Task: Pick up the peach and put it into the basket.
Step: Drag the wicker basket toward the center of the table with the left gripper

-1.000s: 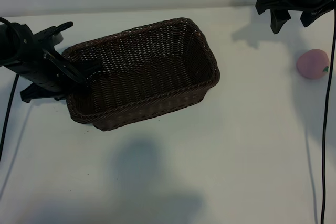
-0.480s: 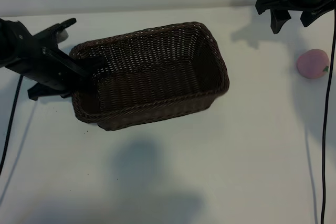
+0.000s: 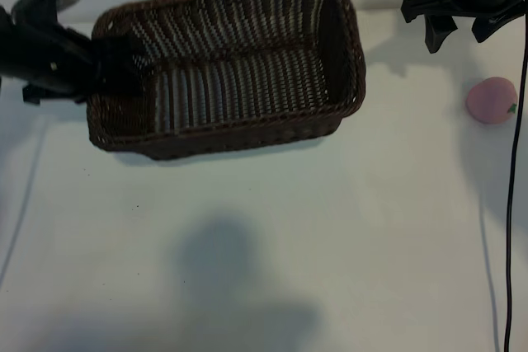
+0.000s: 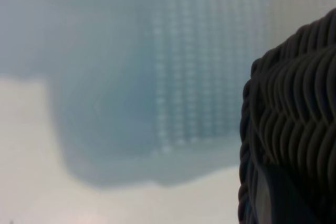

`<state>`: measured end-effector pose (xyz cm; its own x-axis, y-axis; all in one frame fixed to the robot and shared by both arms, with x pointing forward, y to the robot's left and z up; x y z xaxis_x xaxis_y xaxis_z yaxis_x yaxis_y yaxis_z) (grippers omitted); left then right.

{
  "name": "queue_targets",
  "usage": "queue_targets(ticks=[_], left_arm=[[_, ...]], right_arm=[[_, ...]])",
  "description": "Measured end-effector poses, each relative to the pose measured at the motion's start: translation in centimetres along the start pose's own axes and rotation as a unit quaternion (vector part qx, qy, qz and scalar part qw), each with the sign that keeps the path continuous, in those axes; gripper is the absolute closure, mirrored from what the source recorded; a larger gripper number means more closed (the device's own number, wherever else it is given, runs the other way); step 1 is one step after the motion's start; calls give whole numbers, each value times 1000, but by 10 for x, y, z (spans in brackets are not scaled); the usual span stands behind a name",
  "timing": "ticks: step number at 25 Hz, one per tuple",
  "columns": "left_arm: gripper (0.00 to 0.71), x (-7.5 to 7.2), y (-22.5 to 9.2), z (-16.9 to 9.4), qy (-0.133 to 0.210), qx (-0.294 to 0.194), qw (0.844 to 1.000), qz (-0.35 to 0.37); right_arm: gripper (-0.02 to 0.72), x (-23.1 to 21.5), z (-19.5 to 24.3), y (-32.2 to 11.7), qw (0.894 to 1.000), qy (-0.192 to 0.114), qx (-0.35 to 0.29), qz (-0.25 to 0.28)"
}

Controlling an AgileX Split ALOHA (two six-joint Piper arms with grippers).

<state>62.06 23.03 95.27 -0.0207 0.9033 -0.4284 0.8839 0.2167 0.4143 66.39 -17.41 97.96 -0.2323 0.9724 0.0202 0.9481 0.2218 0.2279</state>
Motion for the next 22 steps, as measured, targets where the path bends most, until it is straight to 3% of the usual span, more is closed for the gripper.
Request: queue_targets(ticks=[5, 13, 15, 22], left_arm=[[615, -12, 20, -7, 0, 6, 999, 41], [615, -36, 9, 37, 1, 42, 997, 57], [615, -37, 2, 52, 3, 57, 997, 57], [616, -20, -14, 90, 20, 96, 994, 43]], right_arm=[[120, 0, 0, 0, 1000, 0, 0, 0], [120, 0, 0, 0, 1000, 1, 0, 0], [120, 0, 0, 0, 1000, 1, 0, 0], [120, 0, 0, 0, 1000, 1, 0, 0]])
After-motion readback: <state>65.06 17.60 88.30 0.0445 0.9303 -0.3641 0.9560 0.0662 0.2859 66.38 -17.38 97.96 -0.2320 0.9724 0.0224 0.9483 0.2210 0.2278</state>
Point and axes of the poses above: a point on each arm's last joint axis where the gripper is mounted, z pointing out along that axis toward the gripper, x along the wrist's bending axis when the last joint is at zero, y = z × x, the point moved 6 cm from there along z, pointing out along that axis toward the gripper, and after that the axes turned 2 degrees about z, right-handed, at the moved point
